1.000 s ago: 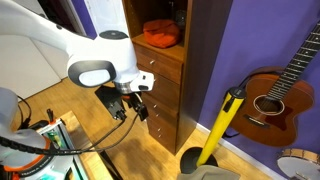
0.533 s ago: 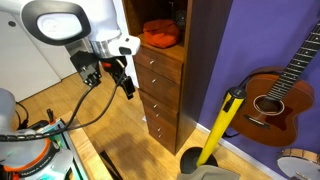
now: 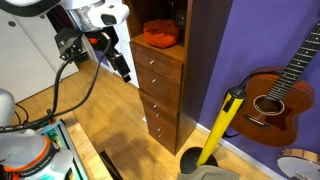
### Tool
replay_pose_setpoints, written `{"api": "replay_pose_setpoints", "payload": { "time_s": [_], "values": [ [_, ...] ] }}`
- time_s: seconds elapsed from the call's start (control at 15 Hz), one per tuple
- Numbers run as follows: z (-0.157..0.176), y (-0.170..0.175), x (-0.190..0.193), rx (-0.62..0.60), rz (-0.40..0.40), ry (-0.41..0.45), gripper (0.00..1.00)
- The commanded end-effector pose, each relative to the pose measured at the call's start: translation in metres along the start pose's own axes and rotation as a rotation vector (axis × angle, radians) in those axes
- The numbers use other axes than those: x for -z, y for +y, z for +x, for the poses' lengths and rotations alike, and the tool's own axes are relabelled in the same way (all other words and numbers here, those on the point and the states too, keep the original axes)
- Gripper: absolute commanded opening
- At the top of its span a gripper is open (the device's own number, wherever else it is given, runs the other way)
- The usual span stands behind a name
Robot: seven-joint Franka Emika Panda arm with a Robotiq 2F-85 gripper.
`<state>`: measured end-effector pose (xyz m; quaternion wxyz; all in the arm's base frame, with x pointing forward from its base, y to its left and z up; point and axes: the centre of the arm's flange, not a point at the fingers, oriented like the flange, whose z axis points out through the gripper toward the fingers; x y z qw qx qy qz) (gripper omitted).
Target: Close the first, second and third top drawers
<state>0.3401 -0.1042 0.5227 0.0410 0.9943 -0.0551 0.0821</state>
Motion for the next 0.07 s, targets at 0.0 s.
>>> {"api": "replay_pose_setpoints", "payload": {
  "time_s": [0.0],
  "values": [
    [-0.0006,0.0001,0.0018,-0.001,-0.002,0.005,1.00]
  ]
}}
